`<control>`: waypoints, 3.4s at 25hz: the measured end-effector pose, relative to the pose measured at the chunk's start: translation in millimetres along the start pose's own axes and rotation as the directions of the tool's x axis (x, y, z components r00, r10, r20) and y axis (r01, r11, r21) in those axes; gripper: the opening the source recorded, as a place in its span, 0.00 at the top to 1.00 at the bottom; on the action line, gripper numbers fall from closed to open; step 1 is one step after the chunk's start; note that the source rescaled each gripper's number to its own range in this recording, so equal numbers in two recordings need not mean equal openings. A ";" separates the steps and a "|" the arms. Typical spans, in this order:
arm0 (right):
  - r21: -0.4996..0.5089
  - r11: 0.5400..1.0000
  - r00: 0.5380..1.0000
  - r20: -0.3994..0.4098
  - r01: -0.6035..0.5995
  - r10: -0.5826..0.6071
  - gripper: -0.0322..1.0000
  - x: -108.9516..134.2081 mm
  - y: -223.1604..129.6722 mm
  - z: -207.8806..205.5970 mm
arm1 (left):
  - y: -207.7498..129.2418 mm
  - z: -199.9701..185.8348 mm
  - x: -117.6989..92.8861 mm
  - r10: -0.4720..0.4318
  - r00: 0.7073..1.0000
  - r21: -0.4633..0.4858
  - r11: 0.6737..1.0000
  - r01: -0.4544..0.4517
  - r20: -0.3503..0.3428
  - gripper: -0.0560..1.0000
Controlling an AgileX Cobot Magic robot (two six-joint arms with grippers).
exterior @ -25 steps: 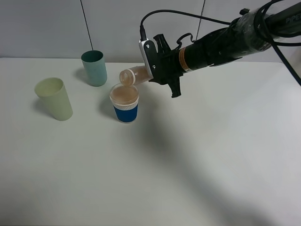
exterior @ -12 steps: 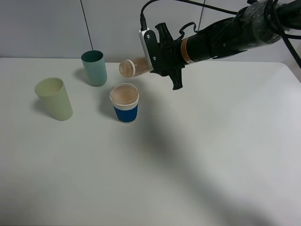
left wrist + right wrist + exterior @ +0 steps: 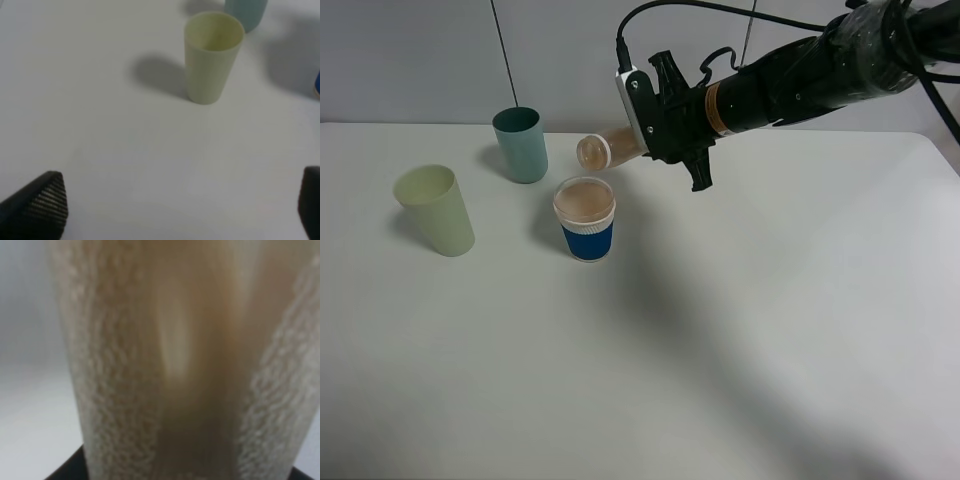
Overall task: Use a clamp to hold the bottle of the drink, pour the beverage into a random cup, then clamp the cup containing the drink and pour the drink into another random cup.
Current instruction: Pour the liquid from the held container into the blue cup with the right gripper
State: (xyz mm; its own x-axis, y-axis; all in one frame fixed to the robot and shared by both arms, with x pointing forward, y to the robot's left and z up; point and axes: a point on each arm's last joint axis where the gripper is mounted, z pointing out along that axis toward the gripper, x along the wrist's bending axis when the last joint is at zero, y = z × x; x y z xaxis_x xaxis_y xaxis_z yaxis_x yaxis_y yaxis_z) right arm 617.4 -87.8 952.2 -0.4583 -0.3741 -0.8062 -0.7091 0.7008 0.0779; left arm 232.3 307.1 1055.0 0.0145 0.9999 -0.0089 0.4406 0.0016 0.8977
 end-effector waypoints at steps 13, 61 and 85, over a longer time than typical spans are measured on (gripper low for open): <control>0.004 0.998 0.998 -0.020 0.063 -0.063 0.95 0.9 5.6 2.0 | 0.0 0.0 0.0 0.000 1.000 0.000 1.000 0.000 0.000 0.21; 0.171 0.967 0.981 -0.054 0.191 -0.184 0.95 -1.4 10.2 6.6 | 0.0 0.0 0.0 0.000 1.000 0.000 1.000 0.000 0.000 0.21; 0.193 0.941 0.961 -0.055 0.278 -0.273 0.95 -8.3 11.9 0.9 | 0.0 0.0 0.0 0.000 1.000 0.000 1.000 0.000 0.000 0.21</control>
State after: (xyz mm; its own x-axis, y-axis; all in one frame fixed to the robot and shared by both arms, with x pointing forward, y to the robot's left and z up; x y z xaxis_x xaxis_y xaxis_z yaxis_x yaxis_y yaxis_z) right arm 613.2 -75.8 959.3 -0.2761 -0.5837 -0.7636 -0.6911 0.6727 -0.2643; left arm 232.3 307.1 1055.0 0.0145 0.9999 -0.0089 0.4406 0.0016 0.8977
